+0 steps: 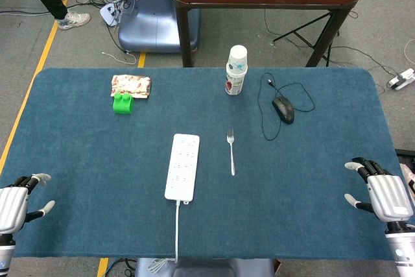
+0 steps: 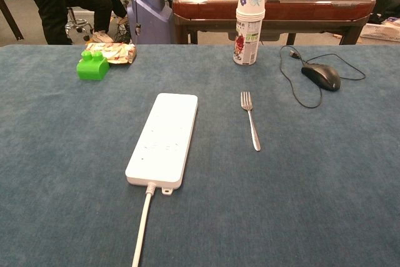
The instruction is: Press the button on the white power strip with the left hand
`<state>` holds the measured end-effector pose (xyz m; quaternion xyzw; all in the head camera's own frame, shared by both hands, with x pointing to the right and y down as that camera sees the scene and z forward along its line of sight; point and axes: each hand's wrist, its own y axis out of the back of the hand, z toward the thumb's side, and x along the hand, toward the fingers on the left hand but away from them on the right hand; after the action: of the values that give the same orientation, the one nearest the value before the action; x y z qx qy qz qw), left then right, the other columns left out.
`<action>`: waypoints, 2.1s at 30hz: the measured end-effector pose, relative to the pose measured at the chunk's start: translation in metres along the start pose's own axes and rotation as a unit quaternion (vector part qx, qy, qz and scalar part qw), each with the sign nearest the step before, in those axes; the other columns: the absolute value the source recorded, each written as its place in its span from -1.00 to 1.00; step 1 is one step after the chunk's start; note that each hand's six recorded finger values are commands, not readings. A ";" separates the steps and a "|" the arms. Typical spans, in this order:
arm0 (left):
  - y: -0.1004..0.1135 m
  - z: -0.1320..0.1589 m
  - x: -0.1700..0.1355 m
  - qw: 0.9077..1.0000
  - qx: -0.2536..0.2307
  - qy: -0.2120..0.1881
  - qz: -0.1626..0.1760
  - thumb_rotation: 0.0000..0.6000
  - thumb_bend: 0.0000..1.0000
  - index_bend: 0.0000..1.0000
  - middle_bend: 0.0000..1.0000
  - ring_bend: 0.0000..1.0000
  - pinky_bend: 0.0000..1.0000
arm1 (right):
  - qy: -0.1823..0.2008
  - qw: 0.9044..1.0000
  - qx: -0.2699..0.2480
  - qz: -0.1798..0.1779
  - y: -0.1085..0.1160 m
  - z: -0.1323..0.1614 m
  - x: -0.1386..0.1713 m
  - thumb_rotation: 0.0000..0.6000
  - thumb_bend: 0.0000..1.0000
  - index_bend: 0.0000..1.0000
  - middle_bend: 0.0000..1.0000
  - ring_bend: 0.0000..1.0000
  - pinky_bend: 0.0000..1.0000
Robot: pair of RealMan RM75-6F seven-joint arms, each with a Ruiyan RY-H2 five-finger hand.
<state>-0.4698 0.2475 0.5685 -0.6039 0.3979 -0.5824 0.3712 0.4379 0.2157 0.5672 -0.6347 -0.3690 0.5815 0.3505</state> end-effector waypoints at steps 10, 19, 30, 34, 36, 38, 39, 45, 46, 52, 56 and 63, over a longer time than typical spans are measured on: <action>0.005 0.013 0.001 1.000 -0.002 -0.024 0.003 1.00 -0.75 -0.28 -0.12 -0.08 0.44 | 0.002 1.000 -0.003 0.006 -0.002 -0.002 -0.003 1.00 -0.72 -0.37 -0.51 -0.52 -0.11; 0.019 0.061 0.017 0.989 -0.020 -0.139 0.045 1.00 -0.66 -0.62 0.57 0.77 1.00 | 0.019 1.000 0.005 -0.009 0.013 0.010 -0.016 1.00 -0.70 -0.34 -0.48 -0.50 -0.11; 0.010 0.148 0.048 0.957 -0.041 -0.288 0.007 1.00 0.34 -0.48 0.98 1.00 1.00 | 0.034 0.999 0.004 -0.004 0.008 0.020 -0.030 1.00 -0.66 -0.29 -0.45 -0.46 -0.10; -0.001 0.179 0.054 0.944 -0.031 -0.327 -0.021 1.00 0.49 -0.44 0.99 1.00 1.00 | 0.028 1.000 0.004 -0.005 0.009 0.017 -0.033 1.00 -0.66 -0.28 -0.43 -0.46 -0.09; -0.007 0.194 0.055 0.938 -0.024 -0.344 -0.038 1.00 0.54 -0.44 1.00 1.00 1.00 | 0.027 1.000 0.004 -0.005 0.010 0.015 -0.033 1.00 -0.66 -0.27 -0.43 -0.45 -0.09; -0.013 0.204 0.056 0.933 -0.014 -0.356 -0.053 1.00 0.55 -0.48 1.00 1.00 1.00 | 0.025 1.000 0.004 -0.005 0.010 0.014 -0.034 1.00 -0.66 -0.27 -0.43 -0.45 -0.09; -0.016 0.211 0.056 0.930 -0.006 -0.363 -0.063 1.00 0.55 -0.53 1.00 1.00 1.00 | 0.024 1.000 0.004 -0.004 0.010 0.013 -0.034 1.00 -0.66 -0.27 -0.43 -0.45 -0.09; -0.033 0.240 0.060 0.915 0.042 -0.387 -0.108 1.00 0.55 -0.68 1.00 1.00 1.00 | 0.020 1.000 0.004 -0.001 0.009 0.009 -0.035 1.00 -0.66 -0.26 -0.43 -0.45 -0.09; -0.035 0.245 0.060 0.912 0.049 -0.391 -0.112 1.00 0.55 -0.68 1.00 1.00 1.00 | 0.020 1.000 0.004 -0.001 0.009 0.009 -0.035 1.00 -0.66 -0.26 -0.43 -0.45 -0.09; -0.045 0.267 0.062 0.904 0.070 -0.401 -0.129 1.00 0.55 -0.68 1.00 1.00 1.00 | 0.016 1.000 0.004 0.002 0.008 0.005 -0.034 1.00 -0.66 -0.26 -0.43 -0.45 -0.09; -0.053 0.273 0.062 0.901 0.082 -0.402 -0.140 1.00 0.55 -0.68 1.00 1.00 1.00 | 0.015 1.000 0.002 0.004 0.006 0.003 -0.034 1.00 -0.66 -0.26 -0.43 -0.45 -0.09; -0.068 0.274 0.062 0.900 0.098 -0.394 -0.159 1.00 0.55 -0.68 1.00 1.00 1.00 | 0.014 1.000 0.000 0.005 0.005 0.002 -0.035 1.00 -0.66 -0.26 -0.43 -0.45 -0.09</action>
<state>-0.1930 0.2144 0.6432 -0.7997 0.0591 -0.3843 0.4575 0.4343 0.1832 0.5796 -0.6447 -0.3604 0.5743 0.3532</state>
